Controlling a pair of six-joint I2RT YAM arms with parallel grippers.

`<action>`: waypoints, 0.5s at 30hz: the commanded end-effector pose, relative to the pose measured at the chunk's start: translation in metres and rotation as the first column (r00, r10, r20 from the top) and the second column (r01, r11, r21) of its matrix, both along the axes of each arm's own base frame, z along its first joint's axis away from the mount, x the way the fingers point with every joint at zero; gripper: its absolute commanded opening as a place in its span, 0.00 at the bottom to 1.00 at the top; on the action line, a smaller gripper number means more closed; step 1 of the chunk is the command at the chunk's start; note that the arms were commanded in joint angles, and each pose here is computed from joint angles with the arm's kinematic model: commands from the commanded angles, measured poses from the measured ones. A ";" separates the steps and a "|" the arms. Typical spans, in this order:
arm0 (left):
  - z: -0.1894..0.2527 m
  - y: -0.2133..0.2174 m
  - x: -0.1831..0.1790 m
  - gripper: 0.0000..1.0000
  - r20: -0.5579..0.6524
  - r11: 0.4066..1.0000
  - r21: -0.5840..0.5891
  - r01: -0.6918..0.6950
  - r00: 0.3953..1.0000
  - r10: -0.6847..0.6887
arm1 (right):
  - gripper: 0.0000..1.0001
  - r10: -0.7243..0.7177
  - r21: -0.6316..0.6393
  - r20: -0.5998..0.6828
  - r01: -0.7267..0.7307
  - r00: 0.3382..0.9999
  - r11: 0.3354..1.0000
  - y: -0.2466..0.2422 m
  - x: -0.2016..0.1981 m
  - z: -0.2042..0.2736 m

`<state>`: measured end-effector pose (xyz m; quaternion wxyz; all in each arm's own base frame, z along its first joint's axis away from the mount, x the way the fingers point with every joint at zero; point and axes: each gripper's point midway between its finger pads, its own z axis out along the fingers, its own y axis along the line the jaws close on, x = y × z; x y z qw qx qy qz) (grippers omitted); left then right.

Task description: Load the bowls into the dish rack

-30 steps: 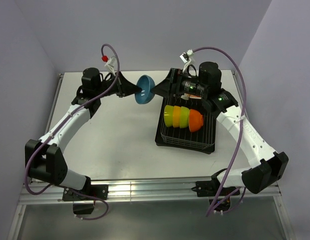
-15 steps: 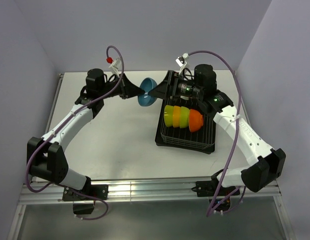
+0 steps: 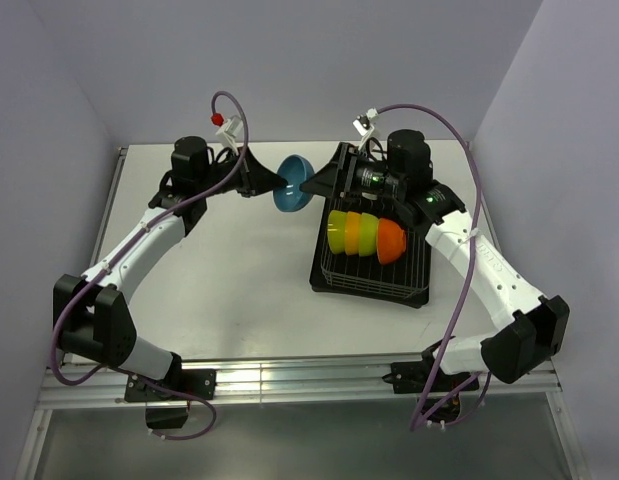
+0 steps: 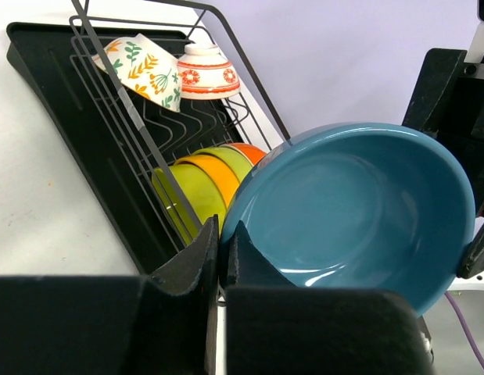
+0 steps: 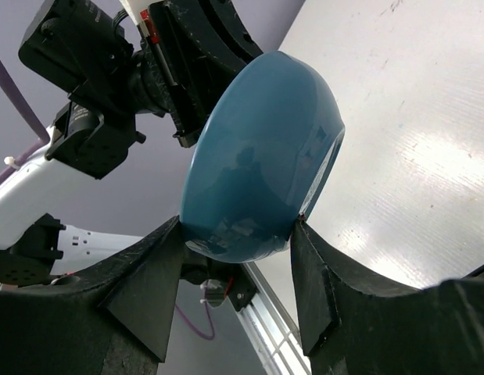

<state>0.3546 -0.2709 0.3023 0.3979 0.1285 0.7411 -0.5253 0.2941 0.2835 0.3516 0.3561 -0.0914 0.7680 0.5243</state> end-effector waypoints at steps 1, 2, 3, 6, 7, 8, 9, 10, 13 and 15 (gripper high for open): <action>0.029 -0.010 -0.006 0.07 0.089 0.999 -0.022 0.042 0.995 -0.040 | 0.00 0.042 0.020 0.062 -0.043 0.997 0.999 0.004 -0.007 0.014; 0.029 -0.010 -0.007 0.10 0.087 0.999 -0.021 0.044 0.995 -0.042 | 0.00 0.042 0.019 0.068 -0.044 0.997 0.999 0.003 -0.009 0.015; 0.029 -0.010 -0.006 0.13 0.090 0.999 -0.018 0.044 0.995 -0.042 | 0.00 0.039 0.016 0.076 -0.041 0.996 0.999 0.002 -0.008 0.016; 0.027 -0.010 -0.006 0.18 0.087 0.999 -0.012 0.042 0.995 -0.040 | 0.00 0.031 0.014 0.085 -0.033 0.996 0.999 -0.001 -0.007 0.017; 0.027 -0.010 -0.006 0.20 0.086 0.999 -0.009 0.042 0.995 -0.041 | 0.00 0.031 0.016 0.089 -0.033 0.996 0.999 -0.002 -0.007 0.019; 0.025 -0.010 -0.005 0.31 0.080 0.999 -0.005 0.042 0.996 -0.041 | 0.00 0.029 0.019 0.094 -0.031 0.995 0.999 -0.003 -0.007 0.020; 0.025 -0.010 -0.005 0.37 0.078 0.999 -0.004 0.037 0.996 -0.037 | 0.00 0.025 0.022 0.096 -0.028 0.995 0.999 -0.005 -0.007 0.022; 0.023 -0.010 -0.005 0.43 0.075 0.999 -0.001 0.038 0.997 -0.037 | 0.00 0.022 0.024 0.100 -0.025 0.995 0.999 -0.006 -0.006 0.023; 0.020 -0.009 -0.004 0.57 0.068 1.000 0.009 0.026 0.997 -0.027 | 0.00 0.002 0.031 0.102 -0.006 0.995 0.999 -0.013 -0.007 0.025; 0.016 -0.007 -0.003 0.65 0.061 1.000 0.022 0.020 0.998 -0.021 | 0.00 -0.012 0.029 0.104 0.009 0.995 1.000 -0.018 -0.006 0.025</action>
